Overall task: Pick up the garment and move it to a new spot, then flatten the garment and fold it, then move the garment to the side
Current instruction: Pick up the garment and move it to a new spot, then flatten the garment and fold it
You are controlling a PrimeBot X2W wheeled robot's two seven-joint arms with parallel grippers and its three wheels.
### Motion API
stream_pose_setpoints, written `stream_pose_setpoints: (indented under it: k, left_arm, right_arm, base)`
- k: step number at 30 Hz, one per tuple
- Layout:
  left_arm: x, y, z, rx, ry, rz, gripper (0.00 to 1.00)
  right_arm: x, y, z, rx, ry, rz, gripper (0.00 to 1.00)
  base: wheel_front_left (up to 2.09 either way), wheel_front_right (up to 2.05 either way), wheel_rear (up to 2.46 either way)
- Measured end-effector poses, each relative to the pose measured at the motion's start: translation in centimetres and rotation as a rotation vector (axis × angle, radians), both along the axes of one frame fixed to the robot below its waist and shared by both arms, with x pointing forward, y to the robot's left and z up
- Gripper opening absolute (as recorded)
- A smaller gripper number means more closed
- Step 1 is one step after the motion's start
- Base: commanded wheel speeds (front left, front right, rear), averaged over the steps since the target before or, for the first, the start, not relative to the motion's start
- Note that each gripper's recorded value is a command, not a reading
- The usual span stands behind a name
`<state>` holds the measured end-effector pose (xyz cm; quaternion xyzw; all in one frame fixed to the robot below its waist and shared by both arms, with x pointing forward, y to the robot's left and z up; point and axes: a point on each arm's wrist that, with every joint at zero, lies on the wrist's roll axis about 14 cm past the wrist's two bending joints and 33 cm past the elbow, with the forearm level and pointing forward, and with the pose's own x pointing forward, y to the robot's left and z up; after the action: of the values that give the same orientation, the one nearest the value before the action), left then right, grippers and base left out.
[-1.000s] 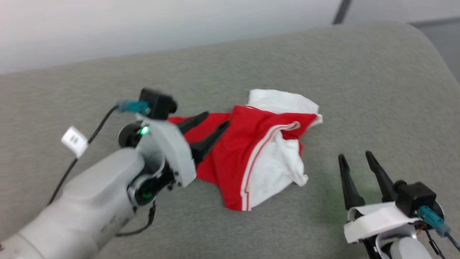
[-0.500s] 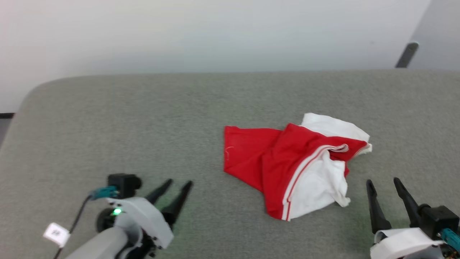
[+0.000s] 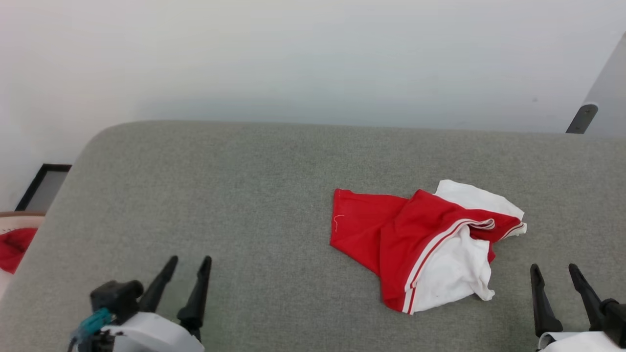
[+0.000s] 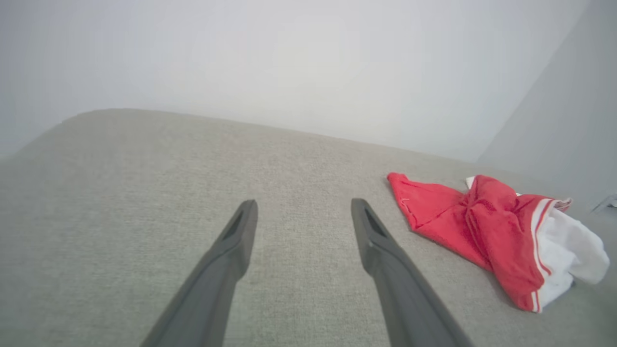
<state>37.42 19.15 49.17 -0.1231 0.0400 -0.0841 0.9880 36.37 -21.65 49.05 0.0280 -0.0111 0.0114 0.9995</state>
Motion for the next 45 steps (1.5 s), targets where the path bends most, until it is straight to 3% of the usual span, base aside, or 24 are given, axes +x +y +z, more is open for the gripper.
stream_pose_setpoints:
  k: [10, 45]
  left_arm:
    - [-1.4, -0.1, 2.9, 0.088, -0.153, 0.021, 1.0]
    - [-2.8, -0.3, -0.1, 0.091, -0.101, 0.054, 1.0]
  right_arm:
    - [-0.1, -0.2, 2.5, 0.014, -0.067, -0.006, 1.0]
    - [-0.6, 0.9, 1.3, 0.021, -0.016, 0.023, 1.0]
  base:
    - [0.0, 0.0, 0.0]
    - [0.0, 0.0, 0.0]
